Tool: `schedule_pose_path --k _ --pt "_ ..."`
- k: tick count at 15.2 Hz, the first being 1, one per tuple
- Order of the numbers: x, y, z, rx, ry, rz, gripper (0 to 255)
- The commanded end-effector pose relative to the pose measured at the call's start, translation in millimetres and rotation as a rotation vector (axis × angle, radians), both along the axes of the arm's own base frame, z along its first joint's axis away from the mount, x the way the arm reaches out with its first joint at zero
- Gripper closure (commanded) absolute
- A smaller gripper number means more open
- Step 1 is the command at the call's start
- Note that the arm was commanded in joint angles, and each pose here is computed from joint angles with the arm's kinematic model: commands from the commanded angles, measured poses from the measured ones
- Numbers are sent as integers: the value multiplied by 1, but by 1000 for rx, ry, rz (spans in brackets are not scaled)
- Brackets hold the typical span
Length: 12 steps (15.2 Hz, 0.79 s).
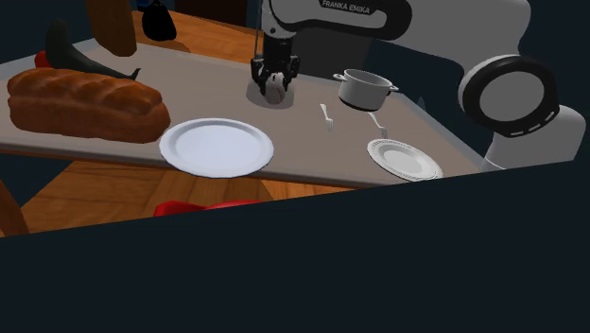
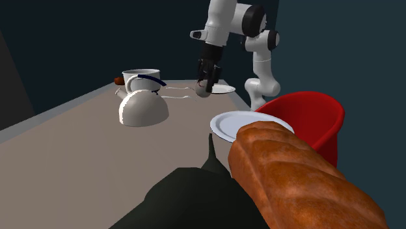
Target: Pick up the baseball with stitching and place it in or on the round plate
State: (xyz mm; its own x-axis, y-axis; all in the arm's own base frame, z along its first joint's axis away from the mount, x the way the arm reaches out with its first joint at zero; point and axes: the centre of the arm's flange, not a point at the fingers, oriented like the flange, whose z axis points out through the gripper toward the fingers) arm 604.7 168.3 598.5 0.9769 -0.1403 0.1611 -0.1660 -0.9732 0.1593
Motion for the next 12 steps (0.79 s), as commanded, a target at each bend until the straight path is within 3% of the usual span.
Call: schedule_pose_path --k 1,12 --pt "-6 27 -1 0 0 -1 255" --pt "-46 167 3 0 0 -1 255"
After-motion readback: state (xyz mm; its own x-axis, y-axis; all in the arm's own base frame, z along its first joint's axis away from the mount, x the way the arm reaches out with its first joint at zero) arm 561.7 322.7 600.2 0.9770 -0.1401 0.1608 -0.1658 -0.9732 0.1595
